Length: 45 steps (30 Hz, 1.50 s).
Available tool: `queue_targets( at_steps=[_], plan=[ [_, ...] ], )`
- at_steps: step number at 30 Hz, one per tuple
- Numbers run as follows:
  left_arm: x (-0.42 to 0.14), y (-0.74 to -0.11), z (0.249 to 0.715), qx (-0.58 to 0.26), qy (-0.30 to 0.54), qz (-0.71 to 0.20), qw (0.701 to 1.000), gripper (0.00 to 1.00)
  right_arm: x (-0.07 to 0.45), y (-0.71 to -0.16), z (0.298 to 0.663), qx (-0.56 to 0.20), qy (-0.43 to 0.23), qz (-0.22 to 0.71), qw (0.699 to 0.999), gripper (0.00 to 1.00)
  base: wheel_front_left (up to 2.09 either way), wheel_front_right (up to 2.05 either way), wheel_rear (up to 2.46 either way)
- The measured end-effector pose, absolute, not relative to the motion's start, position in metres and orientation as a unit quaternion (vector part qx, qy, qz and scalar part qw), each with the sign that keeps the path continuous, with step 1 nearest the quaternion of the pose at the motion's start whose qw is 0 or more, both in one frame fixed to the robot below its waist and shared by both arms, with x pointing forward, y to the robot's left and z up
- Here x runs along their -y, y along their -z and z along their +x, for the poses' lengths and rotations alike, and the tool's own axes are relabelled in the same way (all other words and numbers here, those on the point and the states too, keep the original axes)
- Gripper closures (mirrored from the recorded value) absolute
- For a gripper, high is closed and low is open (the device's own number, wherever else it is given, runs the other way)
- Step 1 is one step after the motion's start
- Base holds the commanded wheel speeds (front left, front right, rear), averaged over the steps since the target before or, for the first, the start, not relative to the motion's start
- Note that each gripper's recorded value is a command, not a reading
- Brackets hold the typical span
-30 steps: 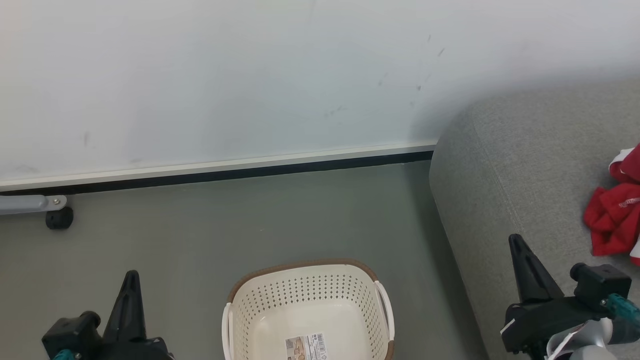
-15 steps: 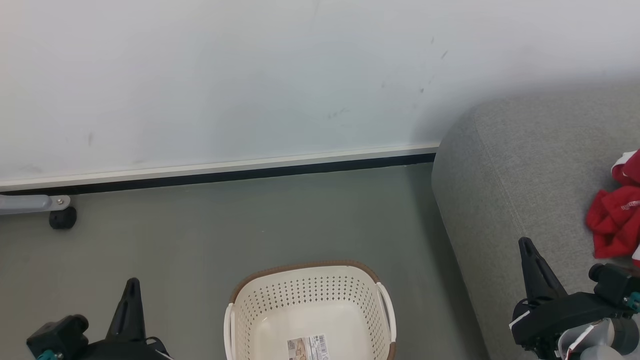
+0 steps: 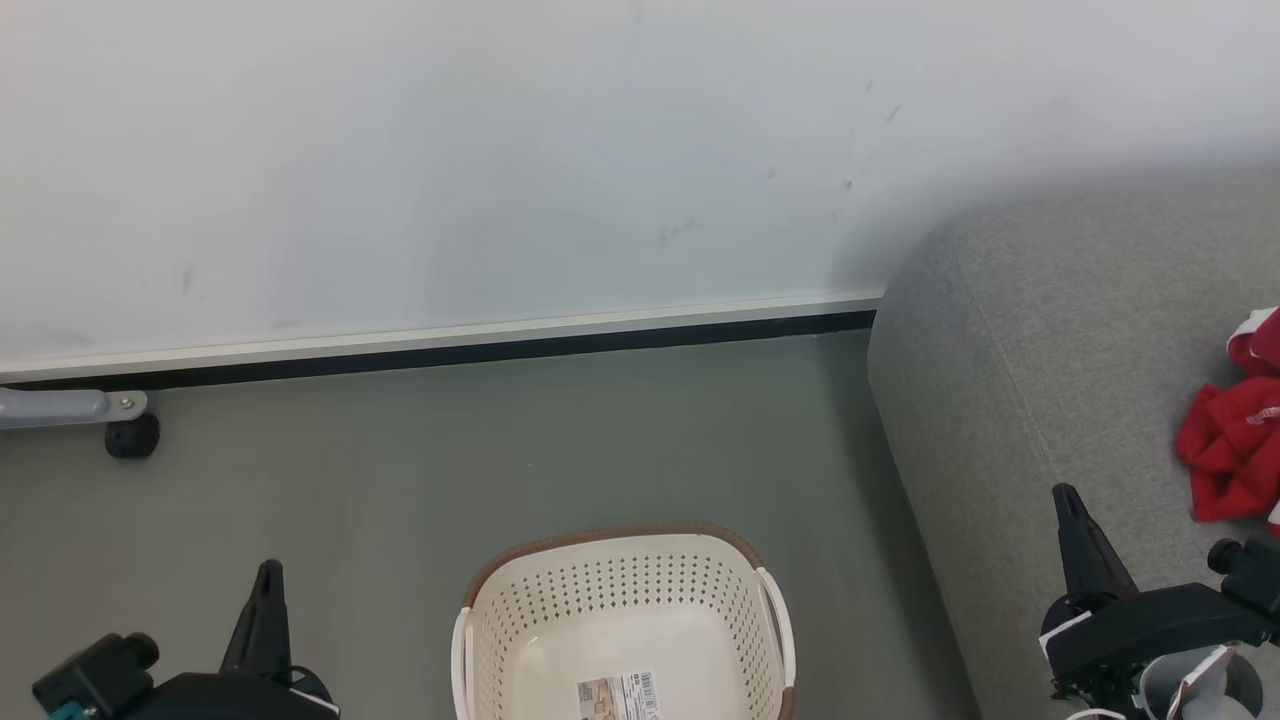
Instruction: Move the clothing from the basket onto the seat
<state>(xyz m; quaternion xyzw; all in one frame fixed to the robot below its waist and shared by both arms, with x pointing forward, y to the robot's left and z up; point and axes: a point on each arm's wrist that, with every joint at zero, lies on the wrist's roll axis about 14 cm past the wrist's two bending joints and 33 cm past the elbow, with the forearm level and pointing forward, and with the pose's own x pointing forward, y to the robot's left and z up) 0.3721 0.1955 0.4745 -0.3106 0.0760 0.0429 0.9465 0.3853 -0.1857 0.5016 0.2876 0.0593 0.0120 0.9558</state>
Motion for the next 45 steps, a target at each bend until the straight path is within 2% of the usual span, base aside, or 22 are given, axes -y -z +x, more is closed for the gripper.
queue_targets(
  at_steps=[17,45],
  plan=[
    [-0.193,-0.470,0.373,-0.085,-0.043,-0.425,0.900,1.00,0.190,-0.495,0.386,-0.066,0.003,0.408,0.910,1.00,0.00,0.00,0.00],
    [-0.191,-0.471,0.375,-0.069,-0.036,-0.601,0.796,1.00,0.198,-0.488,0.385,-0.051,0.023,0.595,0.802,1.00,0.00,0.00,0.00]
  ],
)
